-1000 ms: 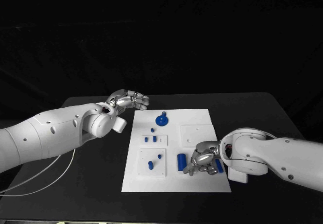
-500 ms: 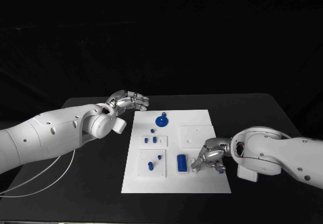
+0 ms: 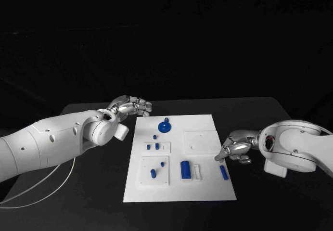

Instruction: Assemble the parts on the task board

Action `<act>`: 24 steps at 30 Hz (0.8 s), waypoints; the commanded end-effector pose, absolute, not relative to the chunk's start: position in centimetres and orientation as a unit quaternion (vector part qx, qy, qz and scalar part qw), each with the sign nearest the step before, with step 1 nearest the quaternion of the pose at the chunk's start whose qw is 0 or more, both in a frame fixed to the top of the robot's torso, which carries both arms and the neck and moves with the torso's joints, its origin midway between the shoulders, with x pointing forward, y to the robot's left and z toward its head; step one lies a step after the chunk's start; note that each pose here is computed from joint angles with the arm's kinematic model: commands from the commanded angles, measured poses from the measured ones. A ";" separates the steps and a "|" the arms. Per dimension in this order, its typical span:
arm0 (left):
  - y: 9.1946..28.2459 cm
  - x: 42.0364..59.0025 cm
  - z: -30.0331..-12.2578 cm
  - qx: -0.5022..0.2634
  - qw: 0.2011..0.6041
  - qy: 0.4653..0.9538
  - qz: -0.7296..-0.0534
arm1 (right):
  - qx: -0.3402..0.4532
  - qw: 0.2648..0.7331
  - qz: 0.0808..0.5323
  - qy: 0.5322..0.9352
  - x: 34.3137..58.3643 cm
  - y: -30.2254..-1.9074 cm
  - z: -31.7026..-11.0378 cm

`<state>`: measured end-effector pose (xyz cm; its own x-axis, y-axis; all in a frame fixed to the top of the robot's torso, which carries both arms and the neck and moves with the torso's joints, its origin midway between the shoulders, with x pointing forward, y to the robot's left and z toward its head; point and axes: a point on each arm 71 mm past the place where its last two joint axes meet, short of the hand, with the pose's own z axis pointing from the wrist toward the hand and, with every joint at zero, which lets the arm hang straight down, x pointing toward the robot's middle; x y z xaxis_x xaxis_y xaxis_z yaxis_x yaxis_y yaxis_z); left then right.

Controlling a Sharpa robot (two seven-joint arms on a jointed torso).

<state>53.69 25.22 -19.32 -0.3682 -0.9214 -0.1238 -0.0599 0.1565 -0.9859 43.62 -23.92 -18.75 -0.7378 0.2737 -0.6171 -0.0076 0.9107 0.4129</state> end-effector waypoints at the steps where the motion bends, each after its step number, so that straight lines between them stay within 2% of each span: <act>1: 24.9 53.7 -19.2 -0.381 0.407 0.639 -0.530 | 0.050 0.355 0.149 0.922 43.5 -24.6 -19.0; 6: 24.7 53.7 -19.2 -0.380 0.406 0.640 -0.531 | 0.040 0.367 0.111 0.923 43.7 -25.3 -19.2; 15: 24.7 53.8 -19.2 -0.380 0.406 0.639 -0.532 | 0.015 0.375 0.081 0.923 43.6 -25.5 -20.3; 24: 24.8 53.7 -19.2 -0.380 0.406 0.639 -0.531 | 0.005 0.368 0.083 0.926 42.9 -24.6 -21.6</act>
